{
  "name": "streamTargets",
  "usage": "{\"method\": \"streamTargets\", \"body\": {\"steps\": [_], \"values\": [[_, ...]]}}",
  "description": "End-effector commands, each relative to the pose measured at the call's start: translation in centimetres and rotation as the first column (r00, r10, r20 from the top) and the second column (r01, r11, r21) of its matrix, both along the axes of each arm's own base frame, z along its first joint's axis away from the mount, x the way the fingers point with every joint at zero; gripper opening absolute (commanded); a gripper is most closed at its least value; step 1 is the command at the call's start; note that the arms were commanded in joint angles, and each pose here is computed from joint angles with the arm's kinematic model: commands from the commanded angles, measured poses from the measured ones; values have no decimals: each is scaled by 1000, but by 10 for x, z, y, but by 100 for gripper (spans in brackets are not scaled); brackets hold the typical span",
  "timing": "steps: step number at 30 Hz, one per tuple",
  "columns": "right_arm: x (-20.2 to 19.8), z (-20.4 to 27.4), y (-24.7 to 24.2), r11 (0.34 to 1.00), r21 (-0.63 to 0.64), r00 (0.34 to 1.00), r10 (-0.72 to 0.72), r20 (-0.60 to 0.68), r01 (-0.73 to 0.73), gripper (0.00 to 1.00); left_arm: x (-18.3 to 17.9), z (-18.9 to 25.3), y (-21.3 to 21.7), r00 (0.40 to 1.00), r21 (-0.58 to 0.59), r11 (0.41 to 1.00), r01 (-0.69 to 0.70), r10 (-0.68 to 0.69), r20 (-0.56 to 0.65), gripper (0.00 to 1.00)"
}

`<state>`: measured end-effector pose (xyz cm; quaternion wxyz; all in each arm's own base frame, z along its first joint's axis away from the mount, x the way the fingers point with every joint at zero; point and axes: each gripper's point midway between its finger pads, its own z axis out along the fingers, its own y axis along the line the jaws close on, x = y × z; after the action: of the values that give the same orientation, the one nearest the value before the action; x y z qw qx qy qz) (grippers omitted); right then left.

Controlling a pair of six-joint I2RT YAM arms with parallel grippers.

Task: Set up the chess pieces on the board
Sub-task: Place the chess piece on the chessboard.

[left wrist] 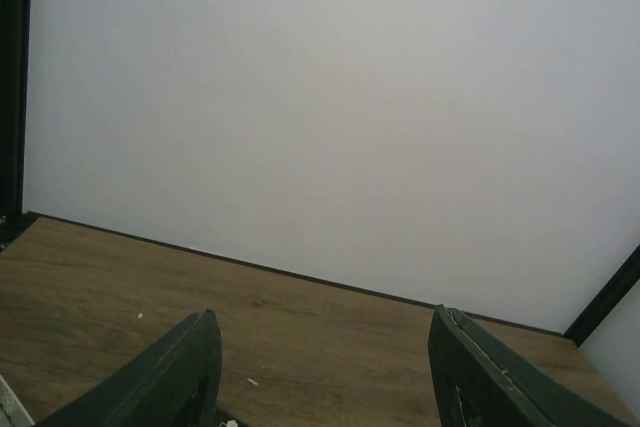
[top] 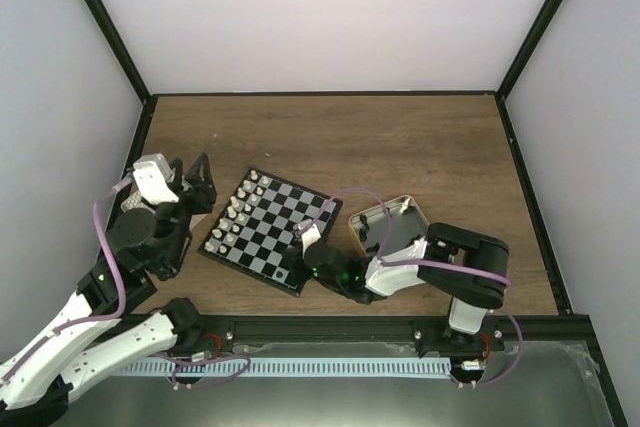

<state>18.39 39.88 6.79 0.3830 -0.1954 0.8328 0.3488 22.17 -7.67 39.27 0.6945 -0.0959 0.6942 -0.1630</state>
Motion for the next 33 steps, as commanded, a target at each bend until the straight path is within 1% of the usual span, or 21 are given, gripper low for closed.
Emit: {"method": "streamTargets", "body": {"steps": [1,6,14,20,25,33], "values": [[-5,-3,8,1000,-8,1000,-24,-21,24,8,1,3,5,999,29,999,-34,33,32,59],[-4,-12,7,999,-39,999,-38,-28,37,9,2,-2,4,999,41,999,-31,30,31,61],[-5,-21,11,998,-56,999,-31,-40,29,11,2,-6,4,999,46,998,-35,34,26,61],[-3,-17,10,998,-48,999,-39,-34,37,12,3,-9,2,999,52,998,-32,31,19,61],[-3,-12,11,999,-32,999,-31,-20,31,16,4,-12,0,1000,58,998,-28,27,13,61],[-5,-4,10,1000,-7,1000,-24,-20,24,19,5,-13,-1,1000,63,998,-28,28,9,61]]}}
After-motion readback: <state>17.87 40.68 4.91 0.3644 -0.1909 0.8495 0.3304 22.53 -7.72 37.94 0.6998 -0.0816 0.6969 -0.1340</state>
